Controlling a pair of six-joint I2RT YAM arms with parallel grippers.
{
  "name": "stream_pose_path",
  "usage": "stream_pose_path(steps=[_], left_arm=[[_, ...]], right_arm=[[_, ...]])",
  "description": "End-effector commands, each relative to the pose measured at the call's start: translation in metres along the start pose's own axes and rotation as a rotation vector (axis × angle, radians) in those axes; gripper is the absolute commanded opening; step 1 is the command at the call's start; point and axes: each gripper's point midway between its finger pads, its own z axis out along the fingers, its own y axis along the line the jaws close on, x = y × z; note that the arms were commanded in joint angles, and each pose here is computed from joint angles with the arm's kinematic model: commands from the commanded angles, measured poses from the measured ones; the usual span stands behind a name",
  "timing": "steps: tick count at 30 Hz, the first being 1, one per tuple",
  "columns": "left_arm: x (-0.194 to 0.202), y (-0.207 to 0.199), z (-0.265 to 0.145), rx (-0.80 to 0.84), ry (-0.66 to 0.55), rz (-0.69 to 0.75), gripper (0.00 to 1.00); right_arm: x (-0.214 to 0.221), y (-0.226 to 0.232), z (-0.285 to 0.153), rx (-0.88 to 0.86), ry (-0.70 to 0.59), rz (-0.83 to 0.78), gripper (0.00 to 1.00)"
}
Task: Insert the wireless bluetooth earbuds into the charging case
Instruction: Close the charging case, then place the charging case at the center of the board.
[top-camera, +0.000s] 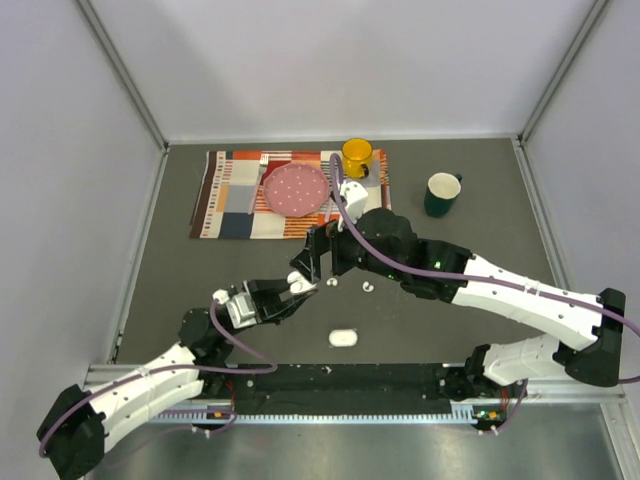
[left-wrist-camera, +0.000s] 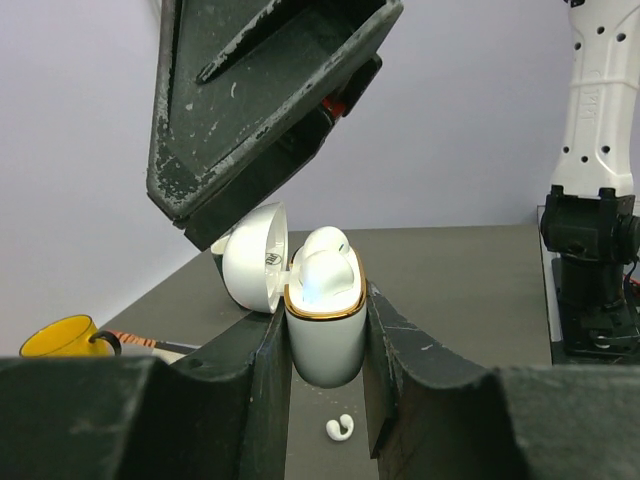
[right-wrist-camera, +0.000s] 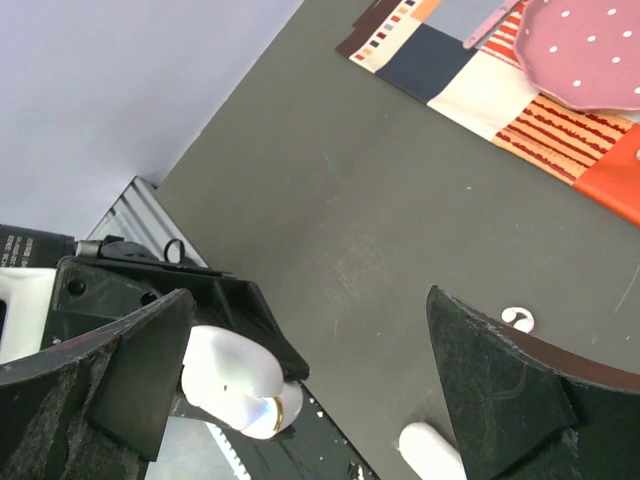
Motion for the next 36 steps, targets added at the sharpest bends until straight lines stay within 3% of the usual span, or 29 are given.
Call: stream_pose_path(steps=[1,13,20,30,36], left_arm=[[-0.013,-0.003,0.006,0.030,-0.044,0.027,0.00],[-0.020,0.000,0.004,0.007,-0.075,0.031,0.00],[-0.010,0.029,-0.001,-0.179,-0.025,-0.050,0.00],[0.002,0.055,0.002,-0.330,0.016,-0.152,0.00],[0.048,0.087,0.003,-0.519,0.277,-0.261,0.00]], right_arm=[[-0.015,0.017,-0.003,-0.068,-0.029,0.007,0.99],[0.012,-0.009,0.020,0.059,0.027,0.037,0.99],[0.043,-0.018,0.013,0.049,0.093,0.040,0.99],[0.036,-0.056,-0.006,0.201,-0.025,0.064,0.99],[0.016,-0.112,-0.040,0.483,-0.186,0.133,0.99]])
